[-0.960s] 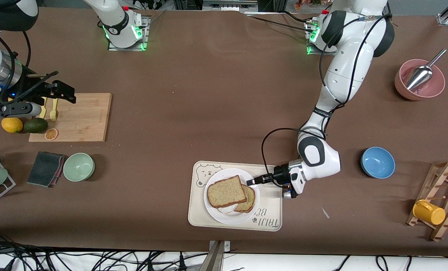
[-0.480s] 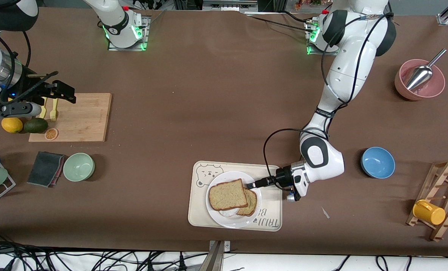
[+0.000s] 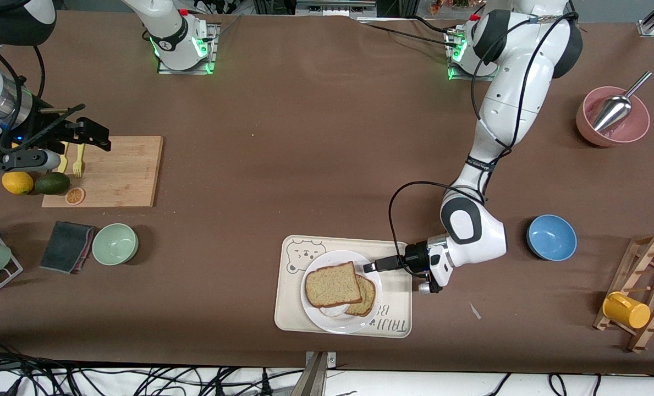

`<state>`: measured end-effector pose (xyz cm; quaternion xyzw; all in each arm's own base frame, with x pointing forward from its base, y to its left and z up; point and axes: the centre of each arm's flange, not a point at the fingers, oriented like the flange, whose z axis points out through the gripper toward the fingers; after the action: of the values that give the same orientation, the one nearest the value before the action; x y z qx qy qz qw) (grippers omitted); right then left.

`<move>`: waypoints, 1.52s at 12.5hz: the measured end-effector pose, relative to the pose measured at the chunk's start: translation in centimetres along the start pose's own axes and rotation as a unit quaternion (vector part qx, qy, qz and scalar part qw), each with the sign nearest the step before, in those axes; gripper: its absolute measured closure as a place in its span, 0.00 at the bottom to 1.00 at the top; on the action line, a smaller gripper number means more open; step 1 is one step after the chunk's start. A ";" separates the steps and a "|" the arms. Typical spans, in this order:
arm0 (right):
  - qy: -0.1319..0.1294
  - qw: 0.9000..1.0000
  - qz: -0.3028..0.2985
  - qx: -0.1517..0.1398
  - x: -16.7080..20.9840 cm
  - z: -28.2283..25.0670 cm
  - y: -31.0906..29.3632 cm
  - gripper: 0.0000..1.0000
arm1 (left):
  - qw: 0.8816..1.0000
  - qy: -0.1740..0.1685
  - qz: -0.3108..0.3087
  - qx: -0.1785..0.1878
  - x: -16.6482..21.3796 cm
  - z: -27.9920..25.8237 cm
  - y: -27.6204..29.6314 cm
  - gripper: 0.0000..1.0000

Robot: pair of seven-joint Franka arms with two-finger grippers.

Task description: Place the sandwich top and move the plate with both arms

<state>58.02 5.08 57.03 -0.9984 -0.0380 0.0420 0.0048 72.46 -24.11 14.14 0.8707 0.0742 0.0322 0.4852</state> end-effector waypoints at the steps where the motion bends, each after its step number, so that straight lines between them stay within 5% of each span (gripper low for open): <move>1: 0.000 1.000 0.000 0.000 0.0 0.0 0.0 0.00 | 1.000 -0.017 0.015 0.016 0.3 -1.2 0.5 0.00; 5: 0.000 1.000 0.000 0.000 0.2 0.3 0.0 0.00 | 0.988 -0.088 0.074 0.101 1.8 -8.4 2.8 0.00; 10: -0.001 1.000 0.000 0.000 0.3 0.5 0.0 0.00 | 0.953 -0.141 0.118 0.239 1.8 -15.5 7.0 0.00; 13: -0.001 1.000 0.000 0.000 0.4 0.5 0.0 0.00 | 0.934 -0.142 0.104 0.310 0.7 -19.3 12.1 0.00; 19: -0.001 1.000 0.000 0.000 0.4 0.5 0.0 0.00 | 0.876 -0.102 0.120 0.455 -3.0 -26.8 22.8 0.00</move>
<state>58.33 5.08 56.52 -0.9984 -0.0378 0.0429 0.0046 68.34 -13.91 47.71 0.9961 -0.0739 -0.0363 0.0323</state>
